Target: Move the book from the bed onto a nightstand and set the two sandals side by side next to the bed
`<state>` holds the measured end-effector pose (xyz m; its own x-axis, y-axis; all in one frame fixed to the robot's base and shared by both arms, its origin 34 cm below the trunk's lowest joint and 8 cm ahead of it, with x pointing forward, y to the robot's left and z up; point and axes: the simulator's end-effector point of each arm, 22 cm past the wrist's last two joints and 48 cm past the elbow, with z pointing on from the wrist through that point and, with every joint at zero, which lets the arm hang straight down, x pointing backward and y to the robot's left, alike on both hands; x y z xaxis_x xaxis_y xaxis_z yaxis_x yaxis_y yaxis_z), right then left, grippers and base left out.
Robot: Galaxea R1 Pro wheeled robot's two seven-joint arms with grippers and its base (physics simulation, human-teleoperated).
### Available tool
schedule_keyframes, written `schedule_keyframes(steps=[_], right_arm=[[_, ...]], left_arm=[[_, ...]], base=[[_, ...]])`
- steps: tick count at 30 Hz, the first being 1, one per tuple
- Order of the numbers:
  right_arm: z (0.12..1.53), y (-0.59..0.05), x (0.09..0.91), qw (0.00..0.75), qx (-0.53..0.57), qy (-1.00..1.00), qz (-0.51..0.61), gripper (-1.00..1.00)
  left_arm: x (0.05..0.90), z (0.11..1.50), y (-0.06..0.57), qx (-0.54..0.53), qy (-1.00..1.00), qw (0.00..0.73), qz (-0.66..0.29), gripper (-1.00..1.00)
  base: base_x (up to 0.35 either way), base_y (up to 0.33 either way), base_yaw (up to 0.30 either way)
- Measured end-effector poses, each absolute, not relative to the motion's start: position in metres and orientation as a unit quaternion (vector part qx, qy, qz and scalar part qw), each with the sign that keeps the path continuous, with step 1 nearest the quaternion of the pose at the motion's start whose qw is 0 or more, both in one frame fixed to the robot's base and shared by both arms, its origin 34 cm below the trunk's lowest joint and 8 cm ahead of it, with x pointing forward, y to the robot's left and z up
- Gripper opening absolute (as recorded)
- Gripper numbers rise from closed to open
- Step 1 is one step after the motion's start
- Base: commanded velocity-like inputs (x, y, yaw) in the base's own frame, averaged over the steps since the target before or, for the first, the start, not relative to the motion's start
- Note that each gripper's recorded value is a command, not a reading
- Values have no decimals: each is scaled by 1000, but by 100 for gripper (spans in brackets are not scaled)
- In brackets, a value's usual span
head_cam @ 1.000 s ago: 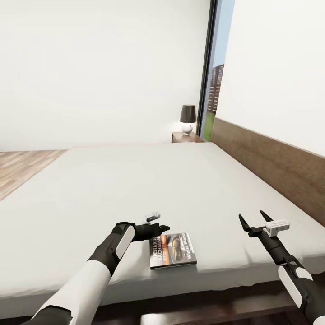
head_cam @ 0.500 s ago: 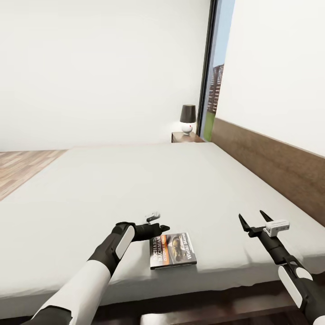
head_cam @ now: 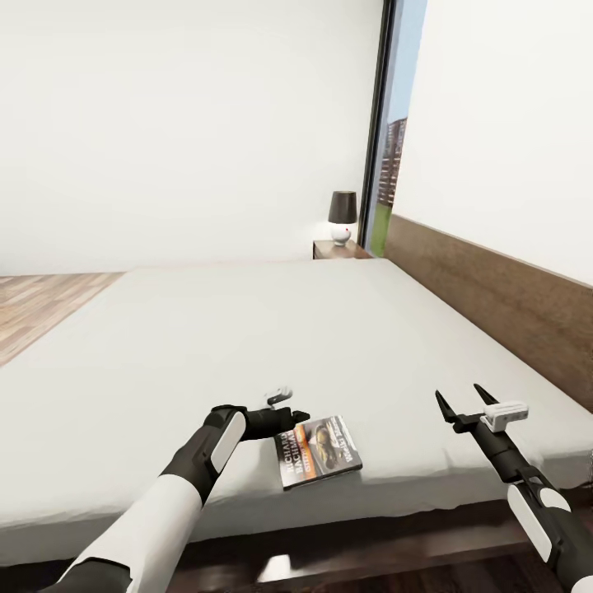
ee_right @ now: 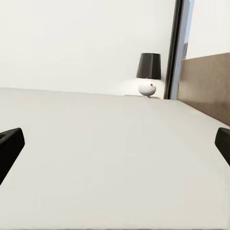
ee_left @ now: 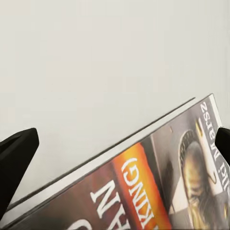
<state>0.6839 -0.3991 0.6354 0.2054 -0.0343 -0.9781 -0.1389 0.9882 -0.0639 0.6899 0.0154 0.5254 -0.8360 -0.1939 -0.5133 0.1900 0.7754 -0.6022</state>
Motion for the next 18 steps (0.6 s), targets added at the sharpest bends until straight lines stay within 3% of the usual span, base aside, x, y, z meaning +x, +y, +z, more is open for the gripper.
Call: schedule_keyframes(steps=[18], right_arm=[[635,-399,684,773,-68,630,34,100]], left_arm=[[690,525,16,-1,898,286,-334,100]], base=[[-3,0,0]])
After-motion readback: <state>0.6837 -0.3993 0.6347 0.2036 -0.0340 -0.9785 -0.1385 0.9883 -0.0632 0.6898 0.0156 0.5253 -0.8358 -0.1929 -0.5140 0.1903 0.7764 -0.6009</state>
